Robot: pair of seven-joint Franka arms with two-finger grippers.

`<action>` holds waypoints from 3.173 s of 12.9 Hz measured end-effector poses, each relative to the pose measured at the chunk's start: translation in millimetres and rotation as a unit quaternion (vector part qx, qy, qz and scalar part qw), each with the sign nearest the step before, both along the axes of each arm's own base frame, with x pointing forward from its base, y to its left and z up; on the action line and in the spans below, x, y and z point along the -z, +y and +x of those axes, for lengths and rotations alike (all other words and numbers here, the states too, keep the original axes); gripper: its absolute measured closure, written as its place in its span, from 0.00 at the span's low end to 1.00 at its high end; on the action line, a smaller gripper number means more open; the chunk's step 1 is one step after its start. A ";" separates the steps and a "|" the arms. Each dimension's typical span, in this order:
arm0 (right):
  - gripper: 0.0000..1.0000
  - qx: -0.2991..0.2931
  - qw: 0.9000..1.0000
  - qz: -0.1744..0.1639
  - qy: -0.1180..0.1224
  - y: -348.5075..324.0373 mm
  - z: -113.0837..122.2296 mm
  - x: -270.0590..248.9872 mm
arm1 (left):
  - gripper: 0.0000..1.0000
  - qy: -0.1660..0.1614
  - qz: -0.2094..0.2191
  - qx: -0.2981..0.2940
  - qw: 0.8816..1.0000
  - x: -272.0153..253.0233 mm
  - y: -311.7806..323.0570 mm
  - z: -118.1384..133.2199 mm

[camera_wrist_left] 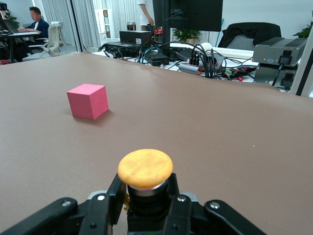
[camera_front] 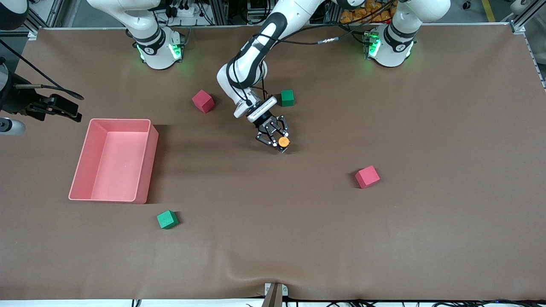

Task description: Place and upright button with both arms

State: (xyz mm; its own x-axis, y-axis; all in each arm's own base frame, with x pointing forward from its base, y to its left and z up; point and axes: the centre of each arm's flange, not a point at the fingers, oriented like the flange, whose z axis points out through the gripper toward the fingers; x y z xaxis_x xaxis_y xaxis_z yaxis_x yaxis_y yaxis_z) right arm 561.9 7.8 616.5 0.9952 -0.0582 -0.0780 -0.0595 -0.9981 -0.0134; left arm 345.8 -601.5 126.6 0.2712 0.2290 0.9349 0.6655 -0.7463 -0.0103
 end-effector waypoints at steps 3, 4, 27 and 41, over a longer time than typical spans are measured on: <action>0.00 0.000 1.000 0.000 0.001 -0.1 0.8 1.5 | 0.62 -0.005 -0.001 -0.003 1.000 5.7 1.3 -1.5; 0.00 0.000 1.000 0.000 0.001 -0.2 0.8 1.6 | 0.62 -0.006 -0.002 -0.003 1.000 5.7 1.3 -1.6; 0.00 0.030 0.999 0.000 0.013 -32.1 -3.5 -1.2 | 0.00 0.079 0.067 0.045 0.994 2.8 -13.8 -19.7; 0.00 0.028 1.000 0.000 0.013 -29.6 -3.5 -1.9 | 0.00 0.363 -0.010 0.095 0.927 -258.4 114.3 194.1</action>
State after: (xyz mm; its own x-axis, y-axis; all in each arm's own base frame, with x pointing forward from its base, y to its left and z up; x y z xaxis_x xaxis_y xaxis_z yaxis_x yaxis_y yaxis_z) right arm 558.4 -21.9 618.4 0.9882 -0.1130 -0.1033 -0.1147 -0.9933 -0.0107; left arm 540.0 -487.2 385.1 0.8646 0.1281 0.4859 0.3451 -0.8542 -0.3889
